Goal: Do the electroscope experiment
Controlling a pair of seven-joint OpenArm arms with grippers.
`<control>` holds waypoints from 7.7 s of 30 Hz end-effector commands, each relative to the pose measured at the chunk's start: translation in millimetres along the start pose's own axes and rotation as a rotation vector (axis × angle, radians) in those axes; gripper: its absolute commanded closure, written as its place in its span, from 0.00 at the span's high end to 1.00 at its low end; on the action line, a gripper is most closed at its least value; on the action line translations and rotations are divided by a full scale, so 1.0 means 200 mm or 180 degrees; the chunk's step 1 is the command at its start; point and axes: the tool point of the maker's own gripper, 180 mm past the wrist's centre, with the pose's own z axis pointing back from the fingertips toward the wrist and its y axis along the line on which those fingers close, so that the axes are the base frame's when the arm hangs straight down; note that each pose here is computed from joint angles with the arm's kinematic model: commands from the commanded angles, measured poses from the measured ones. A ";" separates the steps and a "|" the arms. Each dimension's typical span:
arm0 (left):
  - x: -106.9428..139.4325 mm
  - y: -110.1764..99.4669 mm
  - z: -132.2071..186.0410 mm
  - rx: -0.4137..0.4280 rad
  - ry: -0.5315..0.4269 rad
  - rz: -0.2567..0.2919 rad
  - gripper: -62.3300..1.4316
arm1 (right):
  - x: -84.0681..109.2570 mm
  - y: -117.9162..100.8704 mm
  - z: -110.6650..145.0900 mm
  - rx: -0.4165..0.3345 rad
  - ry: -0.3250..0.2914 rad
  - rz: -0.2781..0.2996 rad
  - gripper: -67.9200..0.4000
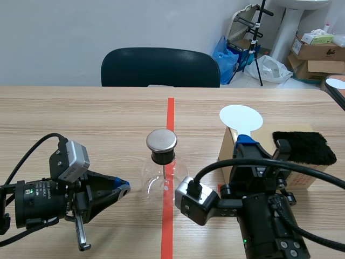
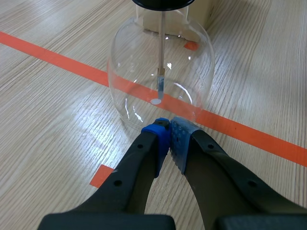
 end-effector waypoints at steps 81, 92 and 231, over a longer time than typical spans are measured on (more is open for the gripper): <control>0.07 0.03 -0.01 0.0020 -0.0163 -0.0035 0.08 | -0.02 -0.04 -0.02 -0.0090 0.0039 -0.0005 0.02; 0.07 0.03 -0.01 0.0020 -0.0163 -0.0035 0.08 | 0.07 -0.04 -0.01 -0.0090 -0.0293 0.0000 0.02; 0.07 0.03 -0.01 0.0020 -0.0162 -0.0036 0.08 | 0.47 -0.03 0.12 -0.0087 -0.1784 0.0023 0.02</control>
